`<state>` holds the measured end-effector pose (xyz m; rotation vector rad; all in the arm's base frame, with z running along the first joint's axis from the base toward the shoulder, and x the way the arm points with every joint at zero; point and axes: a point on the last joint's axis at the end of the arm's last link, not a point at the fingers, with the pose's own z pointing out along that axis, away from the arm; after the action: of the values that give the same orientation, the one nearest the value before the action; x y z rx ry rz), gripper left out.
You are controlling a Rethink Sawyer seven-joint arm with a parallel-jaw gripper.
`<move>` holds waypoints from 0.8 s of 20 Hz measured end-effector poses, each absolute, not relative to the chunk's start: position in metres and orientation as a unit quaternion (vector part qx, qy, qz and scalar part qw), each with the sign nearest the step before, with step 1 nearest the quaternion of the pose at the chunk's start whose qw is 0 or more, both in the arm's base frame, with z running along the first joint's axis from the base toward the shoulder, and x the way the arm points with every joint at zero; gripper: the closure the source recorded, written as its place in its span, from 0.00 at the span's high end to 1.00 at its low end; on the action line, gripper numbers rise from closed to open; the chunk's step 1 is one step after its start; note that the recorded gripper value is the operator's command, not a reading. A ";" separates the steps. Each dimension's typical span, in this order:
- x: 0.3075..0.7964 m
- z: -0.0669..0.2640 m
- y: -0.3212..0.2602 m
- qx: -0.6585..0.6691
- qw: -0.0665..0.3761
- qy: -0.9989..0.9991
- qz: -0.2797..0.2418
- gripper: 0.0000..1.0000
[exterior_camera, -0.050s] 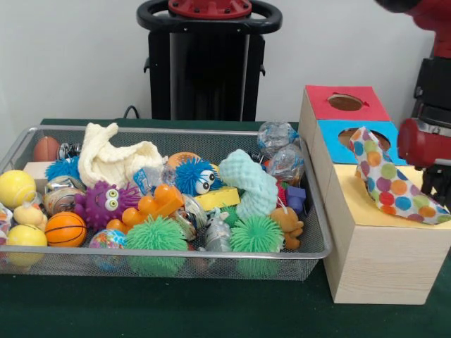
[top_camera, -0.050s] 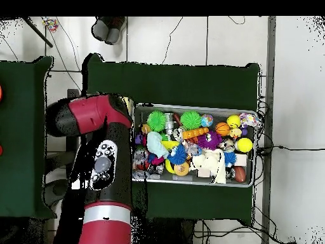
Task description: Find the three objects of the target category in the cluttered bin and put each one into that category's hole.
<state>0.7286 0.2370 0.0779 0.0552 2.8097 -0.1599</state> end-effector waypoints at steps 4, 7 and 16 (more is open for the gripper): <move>0.722 0.077 0.217 0.037 0.179 0.982 -0.036 0.00; 0.716 0.077 0.204 0.048 0.186 0.981 -0.029 0.00; 0.692 0.075 0.204 0.039 0.205 0.977 -0.032 1.00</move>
<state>0.6922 0.2041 0.0748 0.1080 2.7244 -0.0896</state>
